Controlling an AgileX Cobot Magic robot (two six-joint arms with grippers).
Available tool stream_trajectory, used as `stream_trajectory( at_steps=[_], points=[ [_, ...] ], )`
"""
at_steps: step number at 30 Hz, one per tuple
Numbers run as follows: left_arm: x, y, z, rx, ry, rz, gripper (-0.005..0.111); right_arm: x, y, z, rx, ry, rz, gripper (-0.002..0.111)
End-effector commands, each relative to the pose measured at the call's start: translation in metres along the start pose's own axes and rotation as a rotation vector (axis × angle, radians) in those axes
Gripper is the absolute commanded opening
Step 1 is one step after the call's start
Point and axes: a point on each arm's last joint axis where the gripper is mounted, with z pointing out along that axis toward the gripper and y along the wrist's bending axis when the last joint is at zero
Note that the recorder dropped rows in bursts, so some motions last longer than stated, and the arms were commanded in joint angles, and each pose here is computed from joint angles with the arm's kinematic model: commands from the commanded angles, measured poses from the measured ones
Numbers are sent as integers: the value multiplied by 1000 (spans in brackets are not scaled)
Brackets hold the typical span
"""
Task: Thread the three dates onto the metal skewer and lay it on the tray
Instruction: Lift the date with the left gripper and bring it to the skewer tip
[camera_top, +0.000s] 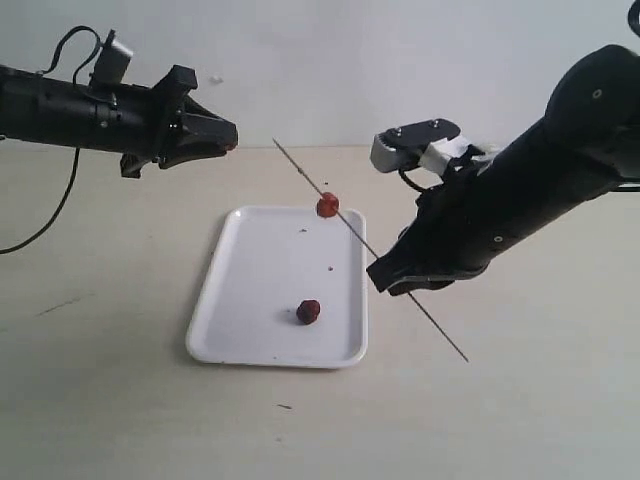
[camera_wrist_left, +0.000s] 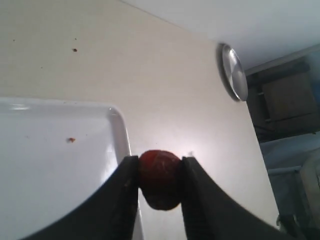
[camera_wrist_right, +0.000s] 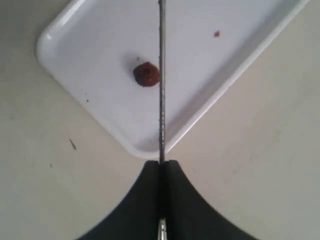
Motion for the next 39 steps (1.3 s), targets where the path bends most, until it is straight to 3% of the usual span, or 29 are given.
stream_trajectory(
  at_steps=[1,14,39],
  points=[
    [-4,-8,-3,42,-36,19,28,4,-3,14,-30,39,52,0],
    [-2,-7,-3,36,-14,92,28,-4,13,22,-256,-44,47,0],
    [-2,-3,-3,-12,-4,148,28,-6,12,22,-237,-68,42,0]
  ],
)
